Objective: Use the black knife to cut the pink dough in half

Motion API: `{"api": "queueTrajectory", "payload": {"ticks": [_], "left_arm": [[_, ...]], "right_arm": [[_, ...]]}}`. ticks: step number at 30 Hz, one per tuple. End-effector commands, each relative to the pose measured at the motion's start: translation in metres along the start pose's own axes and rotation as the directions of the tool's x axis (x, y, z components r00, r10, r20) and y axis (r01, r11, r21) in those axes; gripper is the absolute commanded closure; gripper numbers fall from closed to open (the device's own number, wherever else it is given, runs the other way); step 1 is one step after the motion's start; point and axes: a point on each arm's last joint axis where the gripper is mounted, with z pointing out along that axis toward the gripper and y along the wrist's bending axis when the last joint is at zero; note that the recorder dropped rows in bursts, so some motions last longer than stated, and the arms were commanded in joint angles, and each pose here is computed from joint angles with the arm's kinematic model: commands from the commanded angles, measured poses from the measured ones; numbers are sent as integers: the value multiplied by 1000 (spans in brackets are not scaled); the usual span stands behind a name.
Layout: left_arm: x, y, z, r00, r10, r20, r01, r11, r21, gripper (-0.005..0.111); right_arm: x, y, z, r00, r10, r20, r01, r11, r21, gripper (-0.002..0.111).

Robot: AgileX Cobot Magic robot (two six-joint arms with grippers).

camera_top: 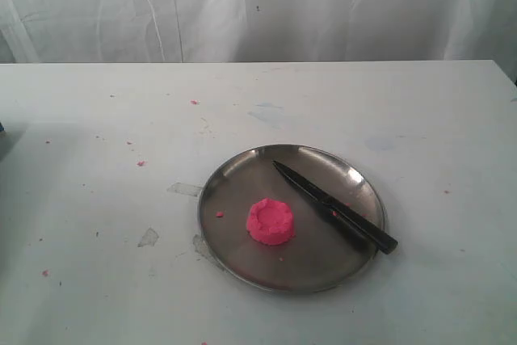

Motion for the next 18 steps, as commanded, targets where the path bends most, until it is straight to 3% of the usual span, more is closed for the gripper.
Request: {"api": "queueTrajectory", "payload": {"ticks": [1,7,14,18], "left_arm": [[1,0,0,1000,-17,5,18,1000,-1,107],[-1,-3,0,995,-103,13,102,994,35,107],[0,-4,0,995,-103,4,102,994,40,107],[1,-4,0,995,-102,-8,102,994,43,107]], "right_arm": [[3,-1,0,999,-33,-23,33,999,7,108],[3,-1,0,998,-55,-24,55,998,8,108],[2,-1,0,992,-122,-10,122,993,5,108],[-5,1,0,966,-252,63,253,968,6,108]]}}
